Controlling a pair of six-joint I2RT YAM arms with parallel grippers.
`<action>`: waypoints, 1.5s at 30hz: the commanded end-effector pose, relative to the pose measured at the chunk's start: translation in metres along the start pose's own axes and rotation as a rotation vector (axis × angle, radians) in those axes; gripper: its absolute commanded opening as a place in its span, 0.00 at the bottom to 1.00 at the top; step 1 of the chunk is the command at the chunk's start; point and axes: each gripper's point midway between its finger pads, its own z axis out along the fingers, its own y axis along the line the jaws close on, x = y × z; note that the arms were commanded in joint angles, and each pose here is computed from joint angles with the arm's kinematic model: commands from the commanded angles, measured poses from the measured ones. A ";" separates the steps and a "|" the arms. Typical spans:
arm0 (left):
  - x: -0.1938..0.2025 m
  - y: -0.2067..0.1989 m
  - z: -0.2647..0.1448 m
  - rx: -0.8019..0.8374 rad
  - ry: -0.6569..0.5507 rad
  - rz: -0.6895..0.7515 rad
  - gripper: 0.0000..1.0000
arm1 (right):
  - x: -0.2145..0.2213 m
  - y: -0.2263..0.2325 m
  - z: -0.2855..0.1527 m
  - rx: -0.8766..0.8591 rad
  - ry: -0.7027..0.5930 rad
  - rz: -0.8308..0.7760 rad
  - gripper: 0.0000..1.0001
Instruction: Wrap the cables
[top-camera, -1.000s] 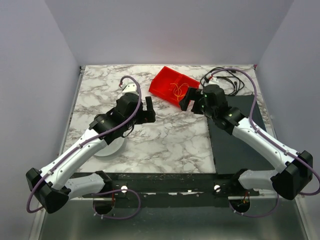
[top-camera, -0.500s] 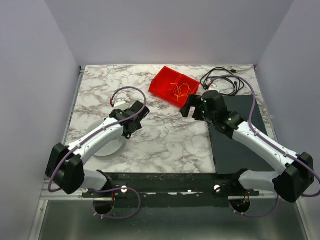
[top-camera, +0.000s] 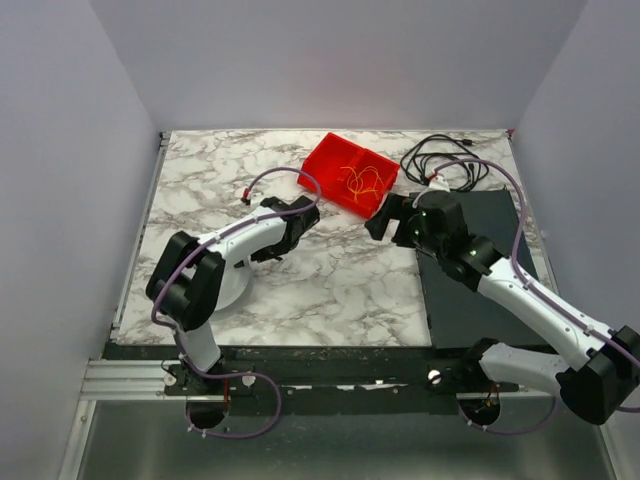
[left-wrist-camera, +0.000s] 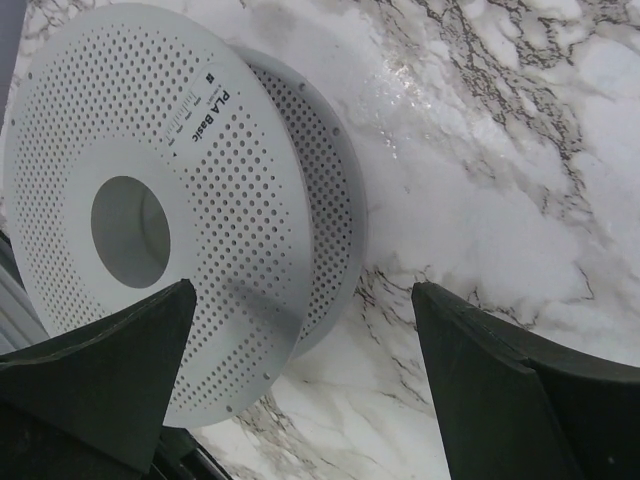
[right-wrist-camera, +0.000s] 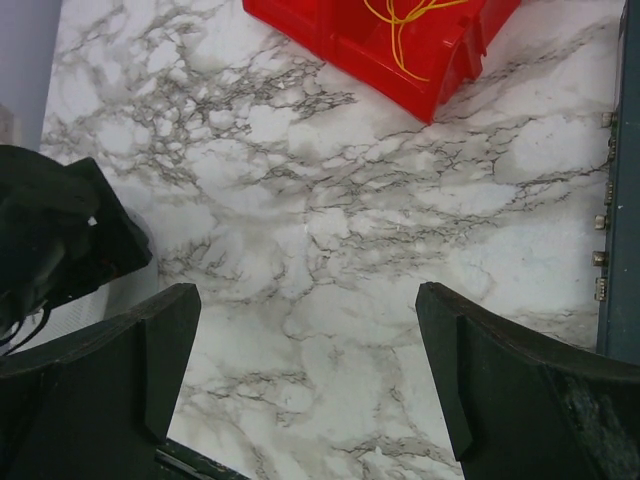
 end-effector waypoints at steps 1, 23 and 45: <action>0.005 0.011 0.010 -0.122 0.006 0.006 0.92 | -0.004 0.004 -0.009 -0.038 -0.032 -0.017 1.00; 0.006 0.020 0.022 -0.227 0.012 -0.012 0.18 | 0.016 -0.016 -0.020 -0.010 -0.009 -0.043 1.00; -0.089 -0.026 -0.191 0.864 -0.130 -0.094 0.00 | -0.049 -0.006 -0.005 0.155 -0.095 -0.035 1.00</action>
